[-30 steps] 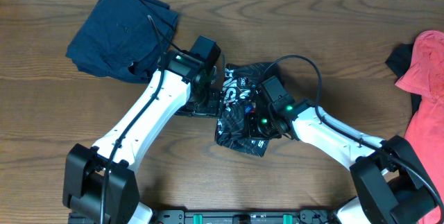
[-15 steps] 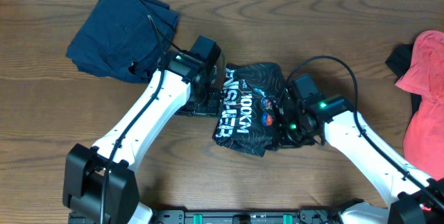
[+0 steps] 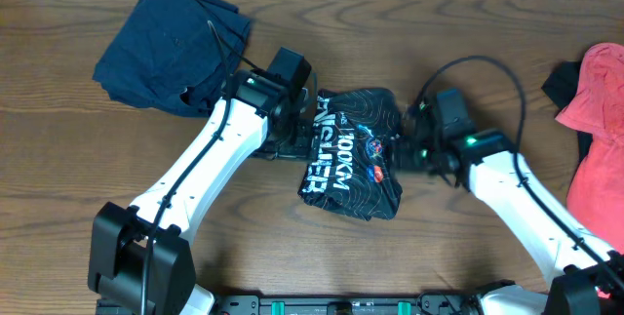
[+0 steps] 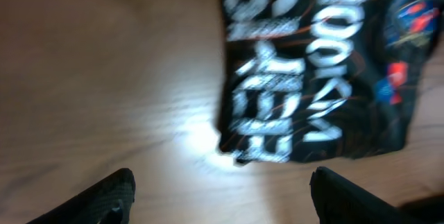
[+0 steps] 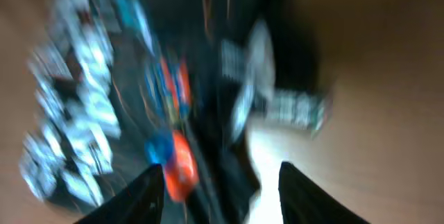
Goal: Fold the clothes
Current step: 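Regrasp the bundle's top edge with both grippers and adjust it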
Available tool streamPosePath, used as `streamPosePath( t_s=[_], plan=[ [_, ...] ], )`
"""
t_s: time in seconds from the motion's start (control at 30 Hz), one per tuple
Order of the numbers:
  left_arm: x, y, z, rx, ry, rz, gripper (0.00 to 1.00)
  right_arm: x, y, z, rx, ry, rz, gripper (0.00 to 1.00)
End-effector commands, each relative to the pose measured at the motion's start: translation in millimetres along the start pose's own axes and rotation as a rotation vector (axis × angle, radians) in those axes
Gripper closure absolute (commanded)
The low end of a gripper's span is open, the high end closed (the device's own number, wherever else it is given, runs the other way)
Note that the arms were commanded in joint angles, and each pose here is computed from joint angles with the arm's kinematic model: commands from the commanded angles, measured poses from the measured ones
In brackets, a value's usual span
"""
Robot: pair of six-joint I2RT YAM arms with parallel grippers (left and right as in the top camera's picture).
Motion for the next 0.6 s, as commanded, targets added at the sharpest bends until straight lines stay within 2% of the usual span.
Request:
streamPosePath(
  t_s=[0.0, 0.13, 0.23, 0.27, 0.33, 0.37, 0.57],
  plan=[
    [-7.4, -2.0, 8.1, 0.031, -0.083, 0.017, 0.17, -2.4, 20.8, 2.3, -0.075, 0.039, 0.065, 0.47],
    [-10.0, 1.8, 12.7, 0.027, -0.102, 0.037, 0.16, 0.2, 28.6, 26.5, -0.081, 0.063, 0.073, 0.42],
    [-9.9, 2.5, 15.8, 0.031, -0.1, 0.046, 0.16, -1.4, 25.2, 53.3, -0.04, 0.057, 0.07, 0.43],
    [-9.9, 3.0, 17.5, 0.031, -0.101, 0.047, 0.16, -2.2, 25.0, 61.0, -0.034, 0.057, 0.069, 0.53],
    [-11.2, 2.9, 20.4, 0.033, -0.109, 0.052, 0.16, -1.2, 27.8, 69.4, -0.041, 0.079, 0.066, 0.88],
    [-13.4, 2.2, 22.6, 0.04, -0.128, 0.061, 0.16, -1.7, 32.3, 69.3, -0.061, 0.088, 0.069, 0.99],
    [-23.4, -11.0, 47.2, 0.065, -0.206, 0.107, 0.16, -21.7, 64.7, 48.0, -0.22, 0.093, 0.111, 0.99]
  ],
)
Point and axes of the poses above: each gripper's point midway between its finger pads, its own z axis out along the fingers, its own x axis along the line the jaws close on, y = z × x, the point moved 6 cm from there along -z, back along the fingers, and after that the axes turned 4 degrees about -z, right-handed, at the moved point
